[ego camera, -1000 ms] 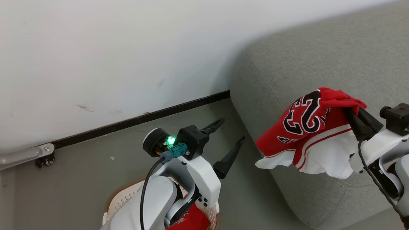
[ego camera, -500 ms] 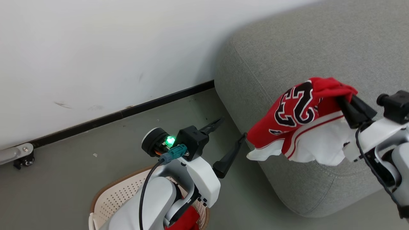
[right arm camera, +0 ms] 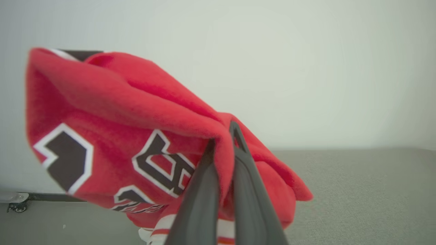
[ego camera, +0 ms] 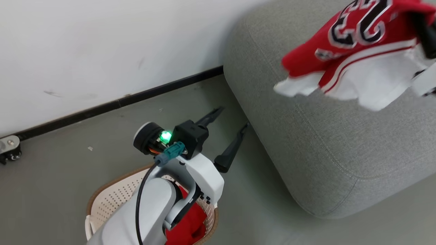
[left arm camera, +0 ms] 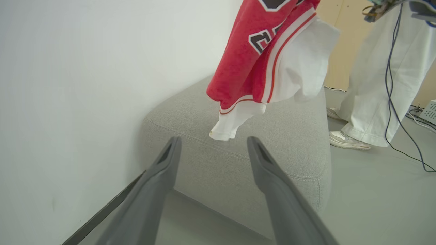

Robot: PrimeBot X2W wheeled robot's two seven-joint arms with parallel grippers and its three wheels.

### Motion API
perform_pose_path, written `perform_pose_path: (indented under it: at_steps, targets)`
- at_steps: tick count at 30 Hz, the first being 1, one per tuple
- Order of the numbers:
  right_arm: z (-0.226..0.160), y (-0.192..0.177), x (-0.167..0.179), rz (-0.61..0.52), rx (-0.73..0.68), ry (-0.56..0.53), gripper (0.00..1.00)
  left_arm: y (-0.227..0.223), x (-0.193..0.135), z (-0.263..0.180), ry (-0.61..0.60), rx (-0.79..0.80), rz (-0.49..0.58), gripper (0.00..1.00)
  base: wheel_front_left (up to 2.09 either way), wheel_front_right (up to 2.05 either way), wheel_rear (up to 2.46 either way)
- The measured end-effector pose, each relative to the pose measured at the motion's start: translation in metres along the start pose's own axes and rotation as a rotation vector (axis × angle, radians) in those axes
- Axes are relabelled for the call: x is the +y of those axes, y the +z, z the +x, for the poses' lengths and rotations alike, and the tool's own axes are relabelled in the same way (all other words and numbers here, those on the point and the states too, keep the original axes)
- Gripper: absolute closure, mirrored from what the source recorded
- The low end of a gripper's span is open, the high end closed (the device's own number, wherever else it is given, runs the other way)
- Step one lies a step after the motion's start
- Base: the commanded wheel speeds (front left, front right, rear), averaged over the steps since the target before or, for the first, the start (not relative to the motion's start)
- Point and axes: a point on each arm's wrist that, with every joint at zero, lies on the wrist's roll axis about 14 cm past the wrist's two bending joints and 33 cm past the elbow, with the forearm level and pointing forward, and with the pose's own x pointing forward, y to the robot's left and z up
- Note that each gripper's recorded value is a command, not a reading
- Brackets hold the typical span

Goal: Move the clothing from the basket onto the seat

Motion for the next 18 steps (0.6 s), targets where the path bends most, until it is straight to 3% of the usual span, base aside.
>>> perform_pose_path:
  at_steps: [6,18]
  targets:
    - [0.010,0.000,-0.051,-0.026,0.031,-0.120,1.00,0.000,0.017,0.004,0.027,-0.005,0.012,0.00,0.00,0.00,0.00]
    - [0.020,-0.020,-0.110,-0.104,0.114,-0.252,1.00,-0.004,0.032,0.010,0.029,-0.008,0.012,0.00,0.00,0.00,0.00]
